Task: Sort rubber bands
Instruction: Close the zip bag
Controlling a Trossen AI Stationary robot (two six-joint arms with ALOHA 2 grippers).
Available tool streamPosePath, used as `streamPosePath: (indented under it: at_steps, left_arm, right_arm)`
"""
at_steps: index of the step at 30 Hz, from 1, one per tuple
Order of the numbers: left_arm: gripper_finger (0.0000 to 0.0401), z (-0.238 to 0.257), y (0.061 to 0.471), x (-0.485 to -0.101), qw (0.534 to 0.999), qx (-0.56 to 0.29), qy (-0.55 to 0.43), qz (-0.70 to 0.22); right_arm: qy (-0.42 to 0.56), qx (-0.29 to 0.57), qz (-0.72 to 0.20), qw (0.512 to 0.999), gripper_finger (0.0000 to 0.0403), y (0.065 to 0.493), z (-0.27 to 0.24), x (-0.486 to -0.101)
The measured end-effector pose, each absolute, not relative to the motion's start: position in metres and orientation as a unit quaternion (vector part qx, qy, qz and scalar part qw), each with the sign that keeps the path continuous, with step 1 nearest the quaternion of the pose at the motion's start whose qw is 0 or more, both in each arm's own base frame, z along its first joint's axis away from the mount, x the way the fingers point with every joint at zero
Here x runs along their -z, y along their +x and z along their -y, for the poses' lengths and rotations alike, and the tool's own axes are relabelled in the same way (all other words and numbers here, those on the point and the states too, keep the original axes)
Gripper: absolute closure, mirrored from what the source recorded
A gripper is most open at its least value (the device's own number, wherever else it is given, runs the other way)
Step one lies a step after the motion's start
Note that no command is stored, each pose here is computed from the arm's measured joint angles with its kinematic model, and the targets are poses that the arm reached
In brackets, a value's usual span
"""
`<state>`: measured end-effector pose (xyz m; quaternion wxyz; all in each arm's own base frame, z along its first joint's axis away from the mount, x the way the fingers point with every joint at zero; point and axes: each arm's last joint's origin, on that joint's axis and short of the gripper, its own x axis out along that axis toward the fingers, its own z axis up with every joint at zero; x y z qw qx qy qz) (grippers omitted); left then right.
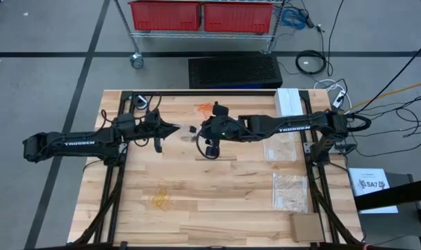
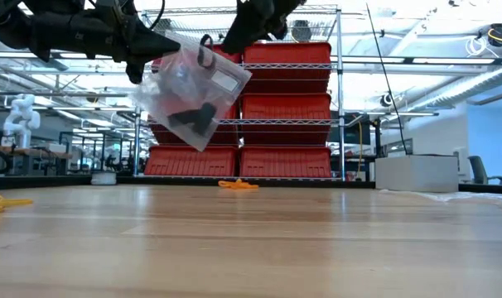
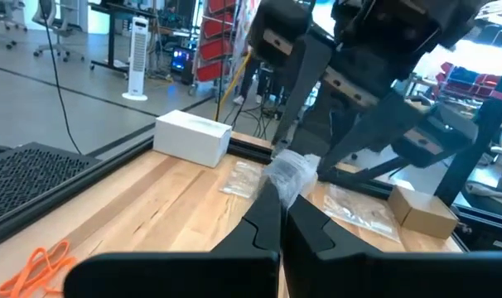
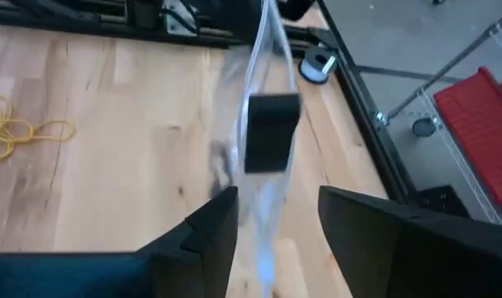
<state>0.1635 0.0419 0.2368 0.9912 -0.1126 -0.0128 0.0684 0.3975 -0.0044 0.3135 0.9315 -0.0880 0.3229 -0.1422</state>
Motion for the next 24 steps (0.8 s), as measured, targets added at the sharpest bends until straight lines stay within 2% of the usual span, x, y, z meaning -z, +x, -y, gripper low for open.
streamPosePath:
  at_steps: [7,11,14,19,24]
  left_arm:
    - [0.0401,-0.041,0.163,-0.238,0.992,-0.06,-0.112,0.016]
    - [0.0401,-0.041,0.163,-0.238,0.992,-0.06,-0.112,0.018]
    - [0.0401,-0.041,0.163,-0.238,0.992,-0.06,-0.112,0.018]
    - [0.0401,-0.041,0.163,-0.239,0.992,-0.055,-0.111,0.019]
    - [0.0401,-0.041,0.163,-0.24,0.992,-0.052,-0.109,0.026]
  right_arm:
    - [-0.067,0.155,-0.369,0.914,0.0202,0.391,0.01,-0.291]
    - [-0.066,0.16,-0.366,0.914,0.0203,0.391,0.014,-0.278]
    - [-0.078,0.182,-0.367,0.909,0.024,0.389,0.016,-0.265]
    - [-0.103,0.209,-0.333,0.914,0.0376,0.392,0.014,-0.27]
    - [-0.127,0.197,-0.309,0.922,0.0399,0.395,0.0,-0.284]
